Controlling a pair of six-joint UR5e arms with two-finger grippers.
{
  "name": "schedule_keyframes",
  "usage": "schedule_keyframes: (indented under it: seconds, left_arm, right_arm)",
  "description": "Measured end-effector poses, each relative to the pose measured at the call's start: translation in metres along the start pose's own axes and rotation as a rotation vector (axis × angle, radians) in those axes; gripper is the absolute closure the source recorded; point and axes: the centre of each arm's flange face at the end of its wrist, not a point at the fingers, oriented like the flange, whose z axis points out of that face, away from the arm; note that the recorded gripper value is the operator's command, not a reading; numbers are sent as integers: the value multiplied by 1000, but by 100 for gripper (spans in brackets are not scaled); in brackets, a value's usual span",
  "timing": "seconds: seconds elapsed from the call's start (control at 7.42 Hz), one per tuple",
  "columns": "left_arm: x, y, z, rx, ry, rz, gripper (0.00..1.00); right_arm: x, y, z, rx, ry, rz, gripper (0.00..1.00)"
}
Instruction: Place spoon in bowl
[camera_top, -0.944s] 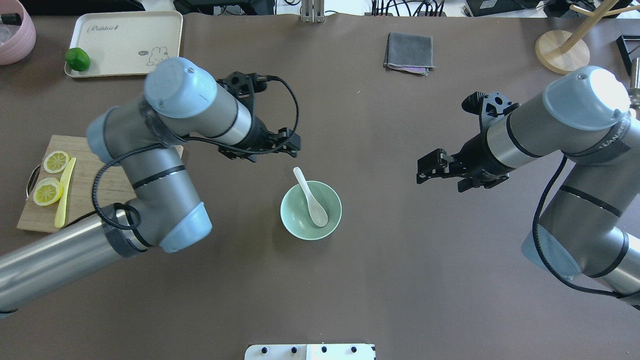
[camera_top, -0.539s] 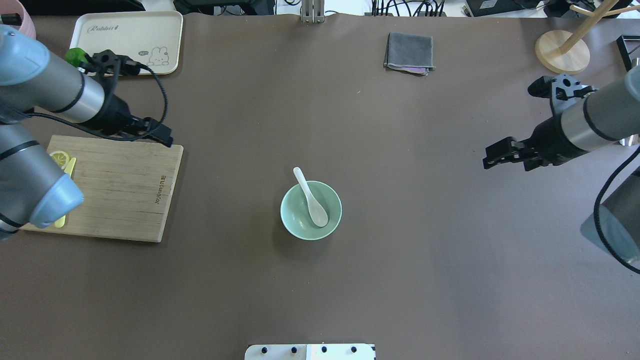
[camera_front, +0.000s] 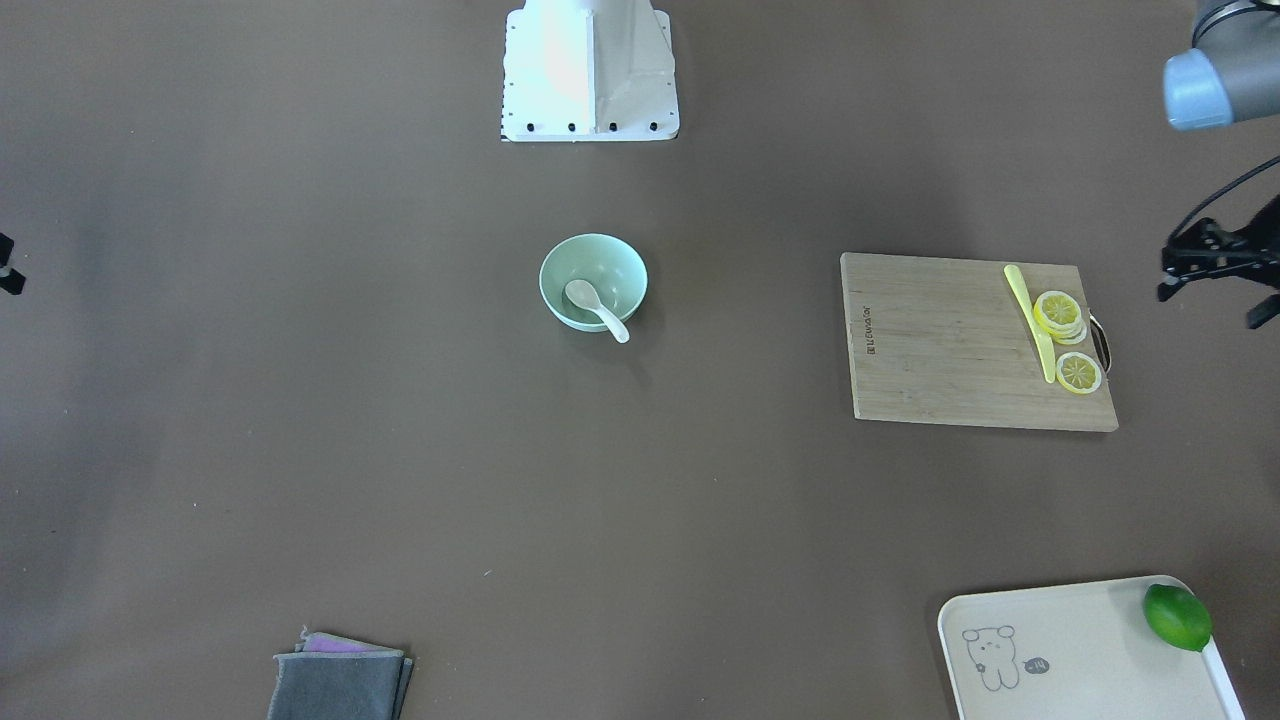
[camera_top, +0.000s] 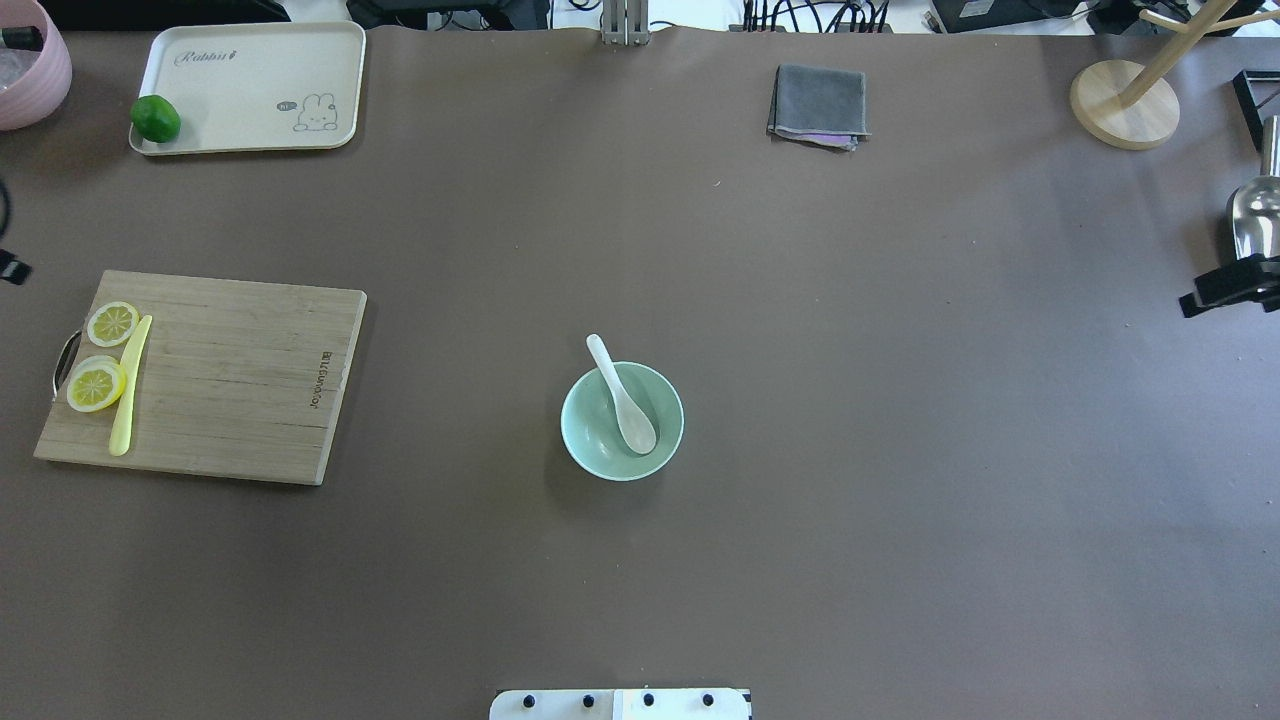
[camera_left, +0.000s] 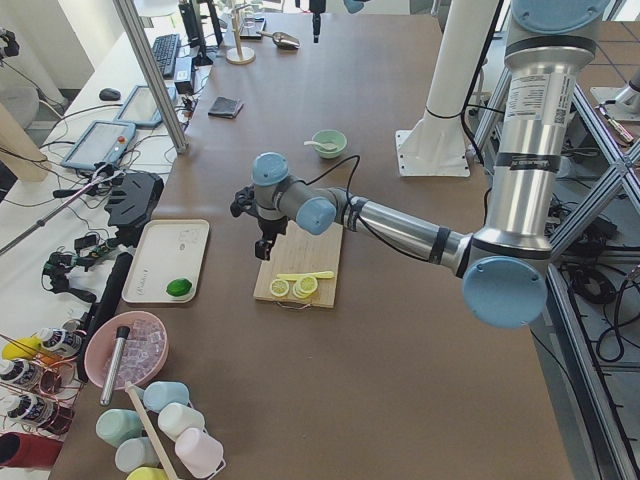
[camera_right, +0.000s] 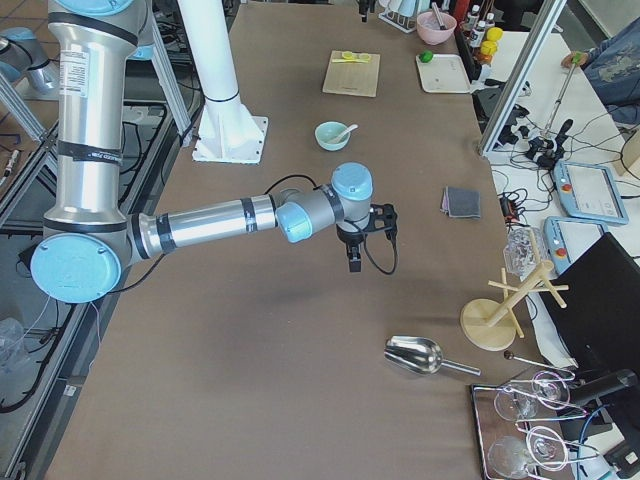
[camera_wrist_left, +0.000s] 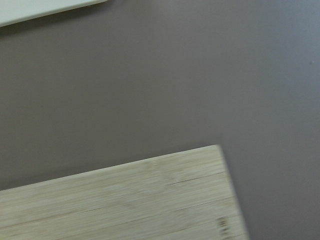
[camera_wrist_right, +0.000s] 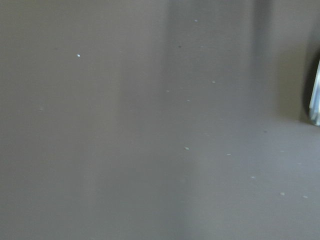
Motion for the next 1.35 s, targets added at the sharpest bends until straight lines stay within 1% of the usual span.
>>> schedule_keyframes:
  seconds: [0.13,0.27,0.4,0.81,1.35]
  left_arm:
    - [-35,31,-11,-10,-19,-31,2]
    - [-54,57,-12,-25,-28,-67,2]
    - [-65,75,-7,-41,-30,-95,2]
    - [-79,91,7,-71,-24,-131,2]
    - [-79,88,6,-71,-31,-126,2]
  right_arm:
    - [51,9,-4,1,18,-33,0]
    - [87,17,-7,-2,35,-53,0]
    - [104,21,-9,-3,43,-61,0]
    - [113,21,-11,2,50,-67,0]
    - [108,16,-16,13,47,-78,0]
